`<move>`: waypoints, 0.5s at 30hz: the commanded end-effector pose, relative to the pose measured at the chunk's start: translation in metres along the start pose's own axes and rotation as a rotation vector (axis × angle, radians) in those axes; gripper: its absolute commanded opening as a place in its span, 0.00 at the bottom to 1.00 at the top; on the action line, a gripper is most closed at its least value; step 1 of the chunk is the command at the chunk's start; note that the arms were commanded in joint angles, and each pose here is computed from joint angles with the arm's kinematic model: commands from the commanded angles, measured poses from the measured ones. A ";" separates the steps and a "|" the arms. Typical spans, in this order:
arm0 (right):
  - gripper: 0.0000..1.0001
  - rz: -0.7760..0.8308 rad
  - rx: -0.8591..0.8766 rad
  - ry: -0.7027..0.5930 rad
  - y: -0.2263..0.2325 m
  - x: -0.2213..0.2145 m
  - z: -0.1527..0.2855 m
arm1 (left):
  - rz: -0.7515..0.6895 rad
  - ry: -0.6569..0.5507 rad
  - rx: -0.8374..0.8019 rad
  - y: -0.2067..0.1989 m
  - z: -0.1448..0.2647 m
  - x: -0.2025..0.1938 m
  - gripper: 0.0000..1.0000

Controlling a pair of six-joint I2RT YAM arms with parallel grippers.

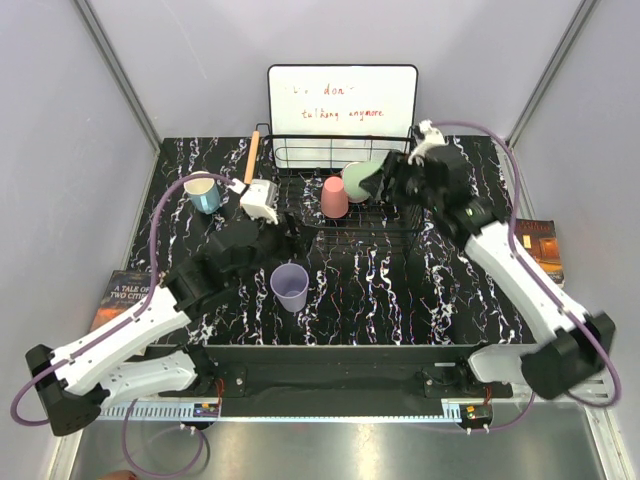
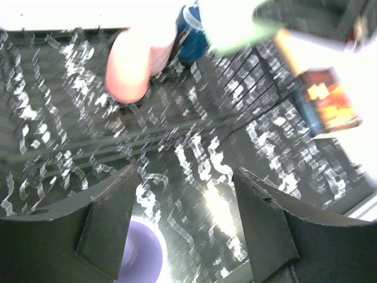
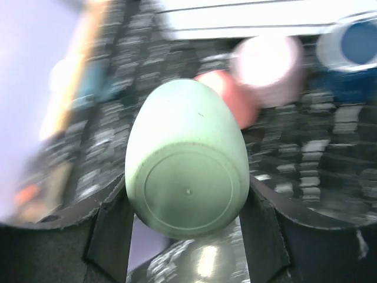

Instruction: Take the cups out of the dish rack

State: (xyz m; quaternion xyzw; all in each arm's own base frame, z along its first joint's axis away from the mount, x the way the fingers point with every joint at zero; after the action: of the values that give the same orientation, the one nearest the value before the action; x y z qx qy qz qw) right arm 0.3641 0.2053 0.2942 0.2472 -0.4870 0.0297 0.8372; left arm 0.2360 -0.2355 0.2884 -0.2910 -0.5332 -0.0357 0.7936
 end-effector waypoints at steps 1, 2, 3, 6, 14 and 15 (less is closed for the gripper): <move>0.00 -0.067 0.521 -0.217 0.085 0.030 0.060 | 0.119 -0.183 -0.157 -0.024 0.011 0.048 0.72; 0.00 -0.080 0.583 -0.179 0.086 0.010 0.063 | 0.143 -0.191 -0.161 -0.019 0.009 0.050 0.73; 0.00 -0.103 0.659 -0.246 0.096 0.022 0.081 | 0.153 -0.184 -0.201 -0.024 0.010 0.050 0.73; 0.00 -0.170 0.798 -0.255 0.104 0.008 0.099 | 0.193 -0.222 -0.277 -0.029 0.016 0.057 0.74; 0.00 -0.318 0.908 -0.247 0.098 -0.022 0.107 | 0.239 -0.274 -0.494 -0.055 0.031 0.058 0.75; 0.00 -0.318 0.923 -0.258 0.100 -0.021 0.109 | 0.243 -0.304 -0.532 -0.060 0.037 0.065 0.75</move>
State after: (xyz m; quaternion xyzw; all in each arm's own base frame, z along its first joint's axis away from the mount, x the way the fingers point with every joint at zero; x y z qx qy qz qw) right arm 0.2584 0.2504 0.3033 0.5976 -0.4489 0.0482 0.6626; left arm 0.2316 -0.2434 0.3286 -0.4623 -0.5576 -0.0098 0.6894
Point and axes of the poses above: each gripper's point midway between its finger pads, its own z axis back along the fingers, its own y axis along the line the jaws close on, x = y × z, the point moved 1 cm from there along z, back along the fingers, and after that the axes turned 4 degrees about z, right-handed, at the moved point
